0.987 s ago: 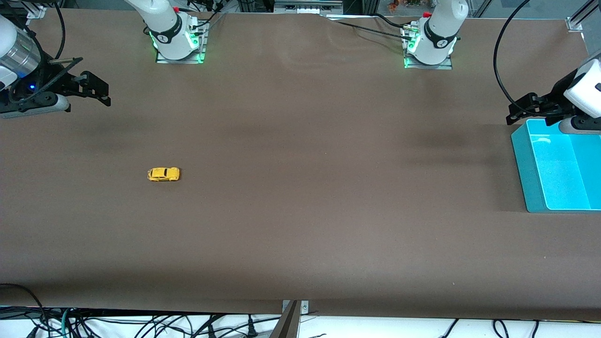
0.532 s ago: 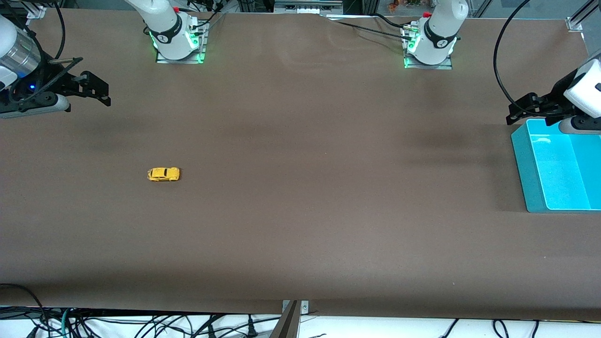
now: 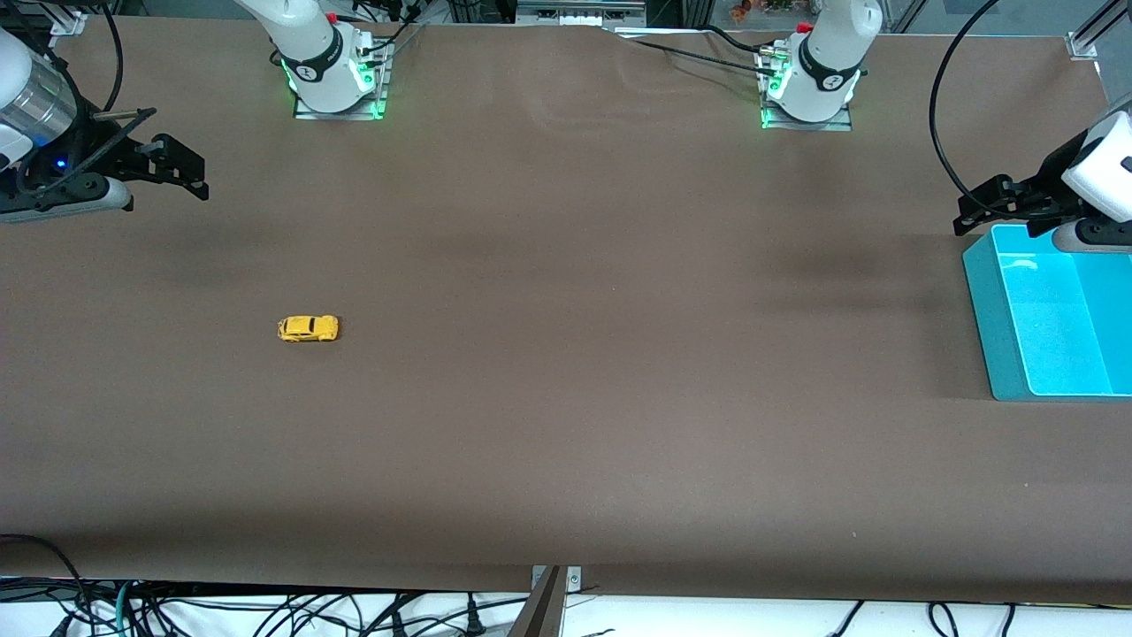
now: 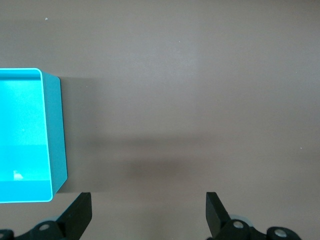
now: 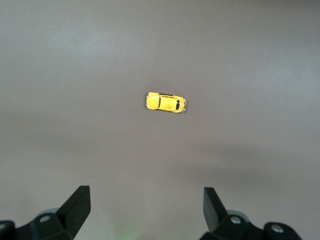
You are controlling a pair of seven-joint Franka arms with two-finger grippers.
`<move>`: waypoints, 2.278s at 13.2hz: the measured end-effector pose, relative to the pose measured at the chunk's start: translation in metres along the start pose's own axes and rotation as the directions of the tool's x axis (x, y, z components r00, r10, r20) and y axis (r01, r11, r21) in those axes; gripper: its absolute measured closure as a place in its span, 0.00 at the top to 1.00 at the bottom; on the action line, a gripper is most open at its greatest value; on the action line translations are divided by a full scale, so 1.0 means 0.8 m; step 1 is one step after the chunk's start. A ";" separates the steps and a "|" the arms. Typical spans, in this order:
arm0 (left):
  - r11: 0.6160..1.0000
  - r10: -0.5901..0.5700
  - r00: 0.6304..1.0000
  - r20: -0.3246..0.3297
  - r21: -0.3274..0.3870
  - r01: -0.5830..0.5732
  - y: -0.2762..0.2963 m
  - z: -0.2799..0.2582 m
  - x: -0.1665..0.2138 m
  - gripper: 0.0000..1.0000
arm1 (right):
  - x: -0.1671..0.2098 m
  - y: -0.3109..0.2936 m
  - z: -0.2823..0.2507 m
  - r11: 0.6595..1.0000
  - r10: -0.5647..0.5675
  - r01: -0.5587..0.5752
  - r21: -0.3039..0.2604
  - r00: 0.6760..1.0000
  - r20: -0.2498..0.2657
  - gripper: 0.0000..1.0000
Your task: Wind and store yellow beetle car
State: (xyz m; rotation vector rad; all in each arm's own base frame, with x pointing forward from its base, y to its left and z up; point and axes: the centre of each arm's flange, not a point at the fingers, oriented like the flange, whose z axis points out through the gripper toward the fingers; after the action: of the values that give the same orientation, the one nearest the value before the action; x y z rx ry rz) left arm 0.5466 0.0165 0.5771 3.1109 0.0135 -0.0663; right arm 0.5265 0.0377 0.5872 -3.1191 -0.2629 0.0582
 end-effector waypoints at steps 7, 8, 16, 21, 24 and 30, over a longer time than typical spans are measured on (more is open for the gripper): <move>1.000 0.000 1.000 0.000 0.000 0.000 0.000 0.000 0.000 1.00 | 0.000 0.000 0.000 1.000 0.000 0.000 0.000 1.000 0.000 1.00; 1.000 0.000 1.000 0.000 0.000 0.000 0.000 0.000 0.000 1.00 | 0.000 0.000 0.000 1.000 0.000 0.000 0.000 1.000 0.000 1.00; 1.000 0.000 1.000 0.000 0.000 0.000 0.000 0.000 0.000 1.00 | -0.001 0.000 0.001 1.000 0.000 0.000 0.000 1.000 0.005 1.00; 1.000 0.000 1.000 0.000 0.000 0.000 0.000 0.000 0.000 1.00 | -0.002 0.000 0.006 1.000 0.000 0.000 0.002 1.000 0.018 1.00; 1.000 0.000 1.000 0.000 0.000 0.000 0.000 0.000 0.000 1.00 | 0.001 0.000 0.027 1.000 -0.001 0.001 0.002 1.000 0.019 1.00; 1.000 0.000 1.000 0.000 0.000 0.000 0.000 0.000 0.000 1.00 | 0.016 -0.001 0.141 0.999 -0.041 0.041 -0.004 0.999 -0.015 1.00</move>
State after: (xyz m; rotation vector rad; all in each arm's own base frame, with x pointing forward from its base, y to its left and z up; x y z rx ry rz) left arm 0.5466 0.0162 0.5771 3.1109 0.0127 -0.0668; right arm 0.5348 0.0415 0.4741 -3.1154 -0.3266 0.0331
